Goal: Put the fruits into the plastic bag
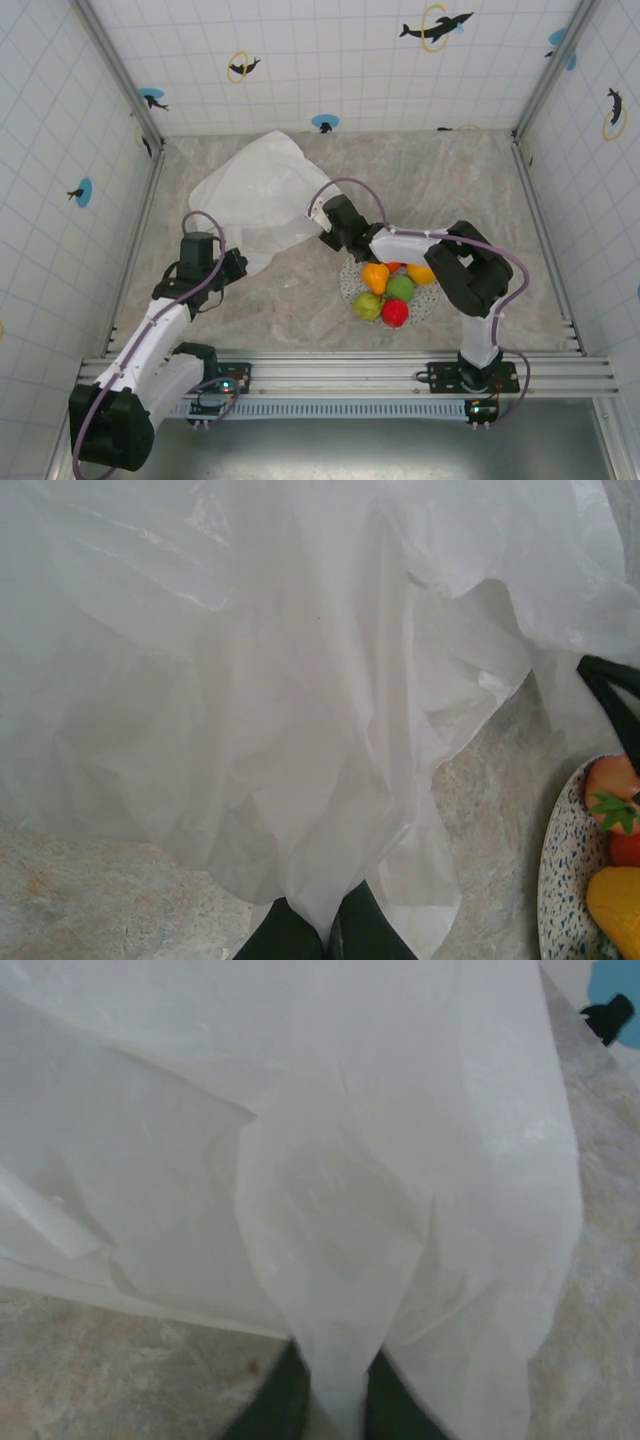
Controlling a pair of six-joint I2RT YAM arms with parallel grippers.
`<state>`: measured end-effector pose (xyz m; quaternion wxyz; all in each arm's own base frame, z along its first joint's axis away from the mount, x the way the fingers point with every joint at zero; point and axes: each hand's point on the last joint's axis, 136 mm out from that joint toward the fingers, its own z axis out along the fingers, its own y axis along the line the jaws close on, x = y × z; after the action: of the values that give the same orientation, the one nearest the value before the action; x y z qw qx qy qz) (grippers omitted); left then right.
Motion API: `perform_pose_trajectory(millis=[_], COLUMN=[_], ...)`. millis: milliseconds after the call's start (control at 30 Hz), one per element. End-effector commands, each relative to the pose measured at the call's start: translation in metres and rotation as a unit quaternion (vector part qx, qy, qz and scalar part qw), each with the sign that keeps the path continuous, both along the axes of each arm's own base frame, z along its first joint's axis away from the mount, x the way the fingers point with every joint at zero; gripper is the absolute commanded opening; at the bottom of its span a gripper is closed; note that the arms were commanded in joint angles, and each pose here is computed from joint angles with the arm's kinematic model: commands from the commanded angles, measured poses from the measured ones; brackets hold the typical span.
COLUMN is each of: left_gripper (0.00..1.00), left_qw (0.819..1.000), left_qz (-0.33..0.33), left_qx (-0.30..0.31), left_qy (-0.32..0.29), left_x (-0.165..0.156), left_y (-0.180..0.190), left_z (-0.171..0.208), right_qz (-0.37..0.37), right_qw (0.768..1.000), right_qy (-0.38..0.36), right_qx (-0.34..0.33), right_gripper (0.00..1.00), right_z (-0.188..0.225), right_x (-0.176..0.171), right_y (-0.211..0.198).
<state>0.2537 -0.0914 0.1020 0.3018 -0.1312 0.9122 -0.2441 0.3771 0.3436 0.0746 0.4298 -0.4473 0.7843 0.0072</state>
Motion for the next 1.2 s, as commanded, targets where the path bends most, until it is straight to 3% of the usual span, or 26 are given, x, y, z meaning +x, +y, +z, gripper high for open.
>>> perform_pose_trajectory(millis=[0,167,300,400,500,700,833,967,1167], left_gripper=[0.15,0.44,0.69,0.84,0.89,0.91,0.90,0.88,0.90], left_qw=[1.000,0.999,0.996,0.986,0.973,0.955,0.957,0.952,0.919], left_qz=[0.000,0.020,0.056,0.098,0.123,0.123,0.009,-0.091,-0.216], left_qx=[0.017,0.041,0.069,0.126,0.169,0.219,0.195,0.178,0.209], left_qy=[0.020,0.012,-0.026,-0.056,-0.092,-0.156,-0.213,-0.231,-0.254], left_x=[-0.013,-0.018,-0.014,-0.009,-0.003,0.015,0.033,0.045,0.056], left_y=[0.005,0.015,0.031,0.056,0.073,0.082,0.042,0.008,-0.033], left_z=[-0.017,-0.016,0.012,0.044,0.079,0.133,0.143,0.130,0.110], right_qz=[-0.006,-0.003,-0.004,-0.005,-0.001,-0.001,0.007,0.011,0.011], right_qw=[0.996,0.976,0.949,0.926,0.914,0.913,0.906,0.897,0.885], right_qy=[0.023,0.095,0.152,0.194,0.214,0.232,0.258,0.272,0.287], right_qx=[0.092,0.198,0.276,0.323,0.344,0.334,0.336,0.348,0.366], right_gripper=[0.02,0.00,0.00,0.00,0.00,0.00,0.00,0.00,0.00], right_z=[0.046,0.083,0.103,0.113,0.121,0.118,0.117,0.121,0.128], right_x=[-0.003,-0.016,-0.023,-0.027,-0.027,-0.024,-0.025,-0.022,-0.015], right_y=[0.011,0.015,0.010,0.007,0.005,-0.002,-0.005,-0.010,-0.015])
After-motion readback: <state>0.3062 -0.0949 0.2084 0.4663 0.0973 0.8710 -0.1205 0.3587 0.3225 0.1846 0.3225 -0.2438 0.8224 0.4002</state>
